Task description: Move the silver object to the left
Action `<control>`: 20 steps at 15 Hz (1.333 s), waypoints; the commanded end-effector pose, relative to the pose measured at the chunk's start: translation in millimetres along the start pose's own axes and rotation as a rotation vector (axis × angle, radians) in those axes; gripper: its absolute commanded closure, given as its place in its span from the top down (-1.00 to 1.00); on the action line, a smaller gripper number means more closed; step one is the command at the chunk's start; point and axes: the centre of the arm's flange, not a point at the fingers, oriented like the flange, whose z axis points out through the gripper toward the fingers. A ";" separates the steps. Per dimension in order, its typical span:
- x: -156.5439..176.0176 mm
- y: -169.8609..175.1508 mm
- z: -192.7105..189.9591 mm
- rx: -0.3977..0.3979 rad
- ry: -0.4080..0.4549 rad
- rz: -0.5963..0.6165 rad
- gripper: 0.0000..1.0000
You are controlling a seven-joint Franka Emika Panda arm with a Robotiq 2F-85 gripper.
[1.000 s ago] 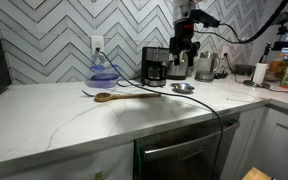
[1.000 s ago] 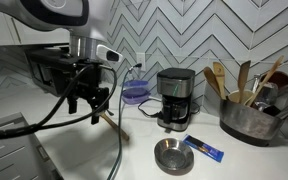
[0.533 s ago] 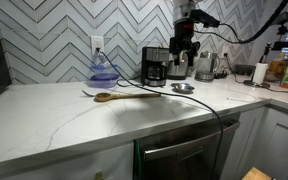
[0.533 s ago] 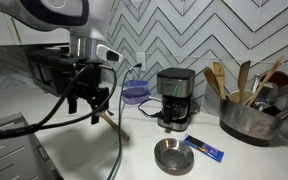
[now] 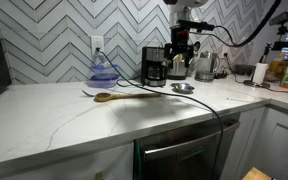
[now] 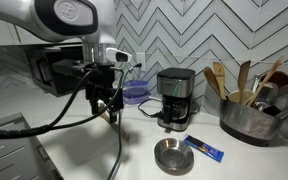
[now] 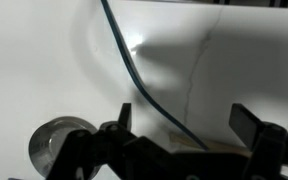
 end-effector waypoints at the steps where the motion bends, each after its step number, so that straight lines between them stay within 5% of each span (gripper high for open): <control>1: 25.0 0.6 20.1 -0.126 0.026 0.108 1.00; 11: 72.5 27.4 74.8 -0.300 0.079 0.206 1.00; 20: 108.7 45.4 111.2 -0.337 0.097 0.165 1.00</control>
